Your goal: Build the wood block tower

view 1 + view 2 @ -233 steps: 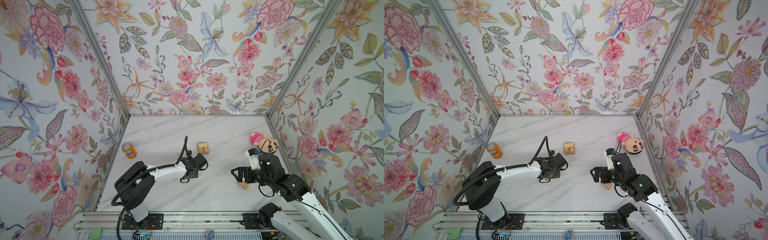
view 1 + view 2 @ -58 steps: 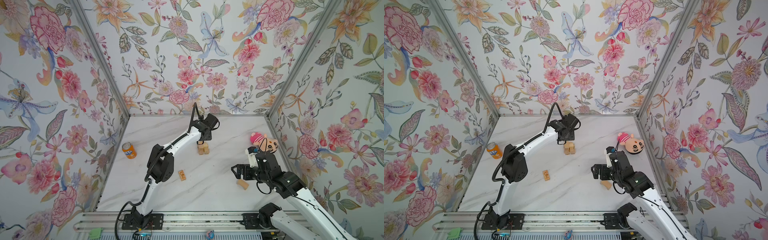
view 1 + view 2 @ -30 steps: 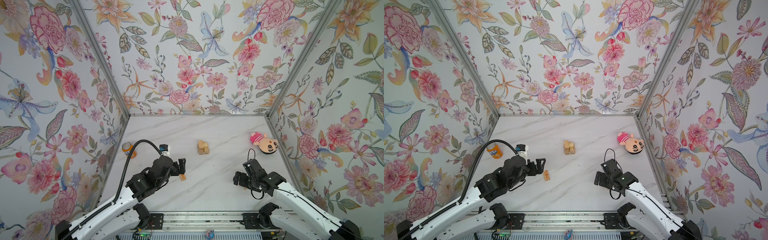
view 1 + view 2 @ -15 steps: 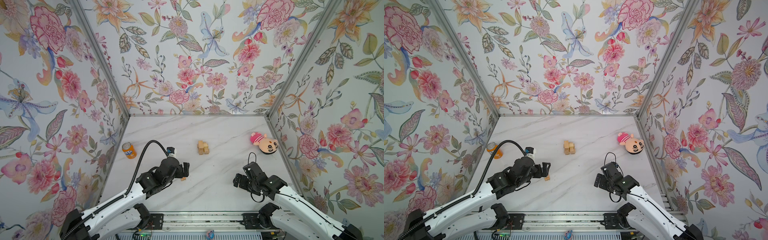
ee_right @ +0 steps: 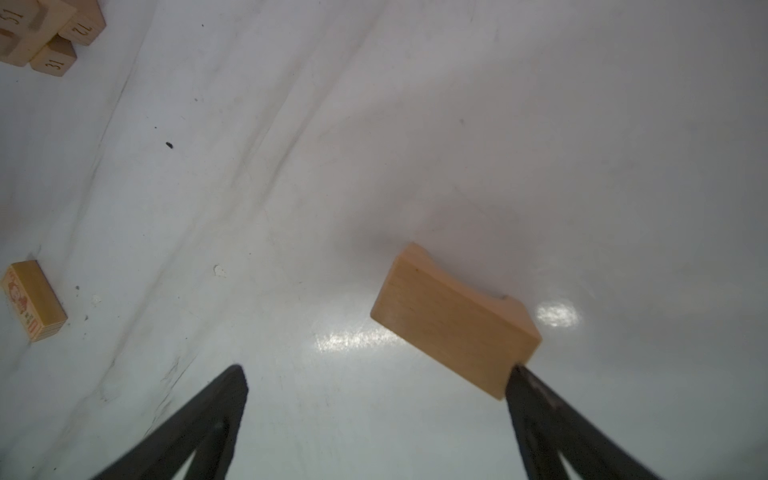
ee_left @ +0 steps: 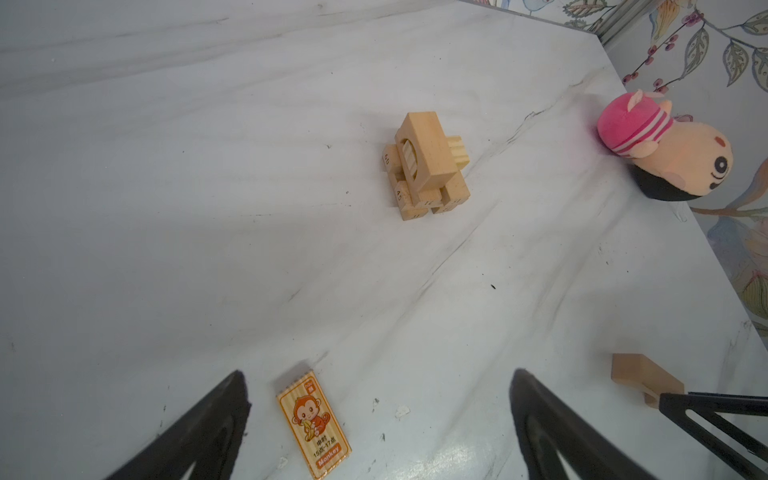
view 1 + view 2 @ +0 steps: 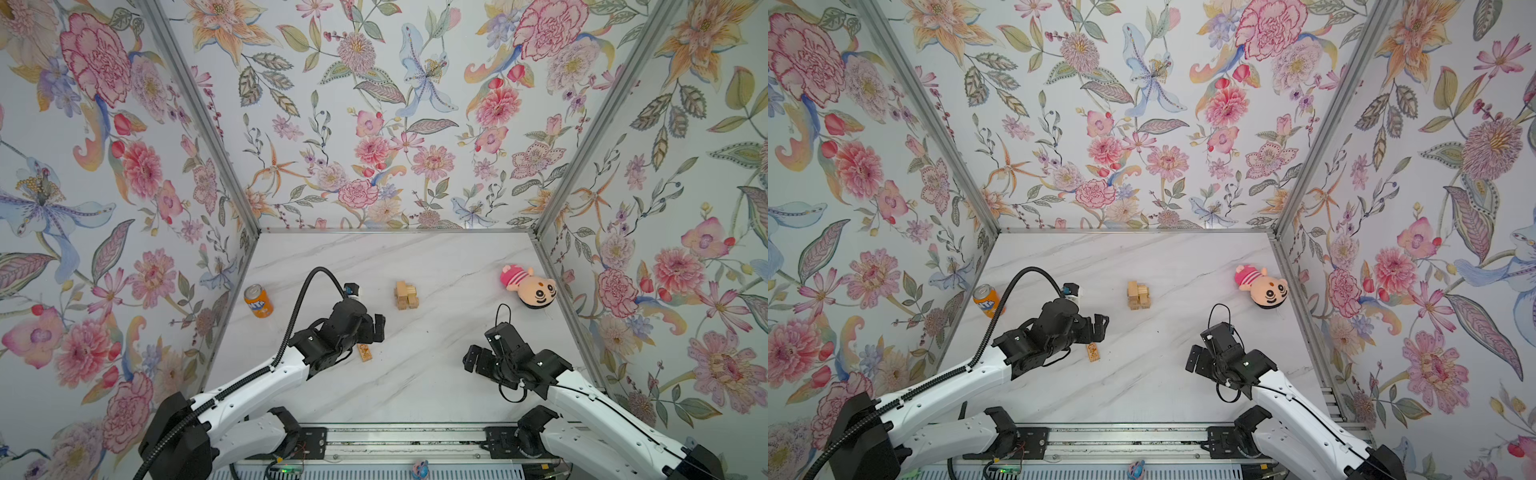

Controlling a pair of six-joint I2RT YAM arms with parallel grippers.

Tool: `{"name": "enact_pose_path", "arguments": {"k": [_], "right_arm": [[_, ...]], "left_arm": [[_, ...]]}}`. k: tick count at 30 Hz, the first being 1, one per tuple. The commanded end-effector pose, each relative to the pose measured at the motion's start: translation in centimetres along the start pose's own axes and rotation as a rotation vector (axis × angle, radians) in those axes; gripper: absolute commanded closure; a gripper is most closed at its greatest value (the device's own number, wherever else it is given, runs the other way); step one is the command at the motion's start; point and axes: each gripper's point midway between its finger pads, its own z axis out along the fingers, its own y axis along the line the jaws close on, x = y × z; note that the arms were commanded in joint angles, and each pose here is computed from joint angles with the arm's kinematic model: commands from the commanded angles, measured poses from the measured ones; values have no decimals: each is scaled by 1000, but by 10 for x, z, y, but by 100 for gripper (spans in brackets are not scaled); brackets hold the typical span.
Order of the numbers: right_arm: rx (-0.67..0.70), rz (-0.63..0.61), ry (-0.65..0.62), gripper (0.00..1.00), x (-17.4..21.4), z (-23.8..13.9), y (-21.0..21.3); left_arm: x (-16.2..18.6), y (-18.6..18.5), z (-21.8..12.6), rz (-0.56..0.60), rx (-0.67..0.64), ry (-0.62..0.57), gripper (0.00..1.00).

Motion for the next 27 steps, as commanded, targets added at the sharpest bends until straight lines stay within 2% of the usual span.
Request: {"name": "enact_pose_path", "arguments": {"k": [1, 9, 16, 22, 27], "right_arm": [[-29, -3, 22, 1, 4, 7, 10], [-41, -57, -14, 1, 1, -8, 30], [58, -40, -61, 1, -5, -28, -2], [30, -56, -90, 1, -30, -43, 17], [32, -113, -88, 1, -50, -49, 40]], "left_arm": [[-15, -7, -3, 12, 30, -26, 1], [-15, -2, -13, 8, 25, -35, 1], [-15, 3, -10, 13, 18, -35, 1], [-47, 5, 18, -37, 36, -37, 3], [-79, -15, 56, -25, 64, -29, 7]]}}
